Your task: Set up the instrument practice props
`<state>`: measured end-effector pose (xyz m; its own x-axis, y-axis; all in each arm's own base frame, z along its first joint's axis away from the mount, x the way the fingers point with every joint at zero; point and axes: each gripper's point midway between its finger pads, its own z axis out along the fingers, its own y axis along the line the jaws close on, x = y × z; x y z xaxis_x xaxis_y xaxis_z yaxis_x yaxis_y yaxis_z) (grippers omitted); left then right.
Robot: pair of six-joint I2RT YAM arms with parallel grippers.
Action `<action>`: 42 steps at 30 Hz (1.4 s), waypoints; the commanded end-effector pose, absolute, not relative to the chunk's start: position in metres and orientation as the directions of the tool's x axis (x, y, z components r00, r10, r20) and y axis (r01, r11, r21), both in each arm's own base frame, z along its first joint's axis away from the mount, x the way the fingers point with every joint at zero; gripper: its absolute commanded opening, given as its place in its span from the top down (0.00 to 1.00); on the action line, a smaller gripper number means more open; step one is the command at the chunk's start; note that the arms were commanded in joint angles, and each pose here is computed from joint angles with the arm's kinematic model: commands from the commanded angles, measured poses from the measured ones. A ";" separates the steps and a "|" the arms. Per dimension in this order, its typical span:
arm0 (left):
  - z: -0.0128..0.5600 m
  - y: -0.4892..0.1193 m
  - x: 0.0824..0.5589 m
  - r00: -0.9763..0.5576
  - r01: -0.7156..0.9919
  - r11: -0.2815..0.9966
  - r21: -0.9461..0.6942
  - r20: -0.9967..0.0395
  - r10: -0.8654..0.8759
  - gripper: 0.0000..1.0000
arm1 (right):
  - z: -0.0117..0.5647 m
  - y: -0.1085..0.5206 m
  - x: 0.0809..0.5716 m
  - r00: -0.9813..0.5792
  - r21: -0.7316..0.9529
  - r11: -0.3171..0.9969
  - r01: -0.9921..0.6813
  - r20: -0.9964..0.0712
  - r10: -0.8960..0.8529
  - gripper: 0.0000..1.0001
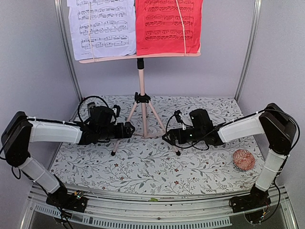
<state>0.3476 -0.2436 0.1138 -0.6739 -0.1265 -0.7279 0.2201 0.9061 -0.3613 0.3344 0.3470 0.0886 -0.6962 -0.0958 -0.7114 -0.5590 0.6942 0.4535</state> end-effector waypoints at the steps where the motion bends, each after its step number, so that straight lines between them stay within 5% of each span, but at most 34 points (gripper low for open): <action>1: 0.130 -0.247 0.380 -0.632 0.228 0.900 -0.372 -0.759 -0.154 0.06 | 0.096 0.339 0.363 -0.679 0.447 0.716 -0.535 -0.733 -0.050 0.01; 27: 0.120 -0.258 0.528 -0.631 0.210 0.913 -0.351 -0.761 -0.147 0.08 | 0.115 0.333 0.485 -0.660 0.484 0.700 -0.525 -0.751 0.024 0.01; 42: 0.212 -0.251 0.515 -0.519 0.267 0.899 -0.347 -0.838 -0.169 0.04 | 0.175 0.327 0.474 -0.586 0.458 0.678 -0.576 -0.809 0.049 0.01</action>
<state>0.5214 -0.2656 0.1395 -0.6241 -0.1207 -0.7720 0.2422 0.9094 -0.3381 0.4794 0.3333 0.1264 -0.6516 0.0143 -0.7584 -0.5373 0.6971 0.4748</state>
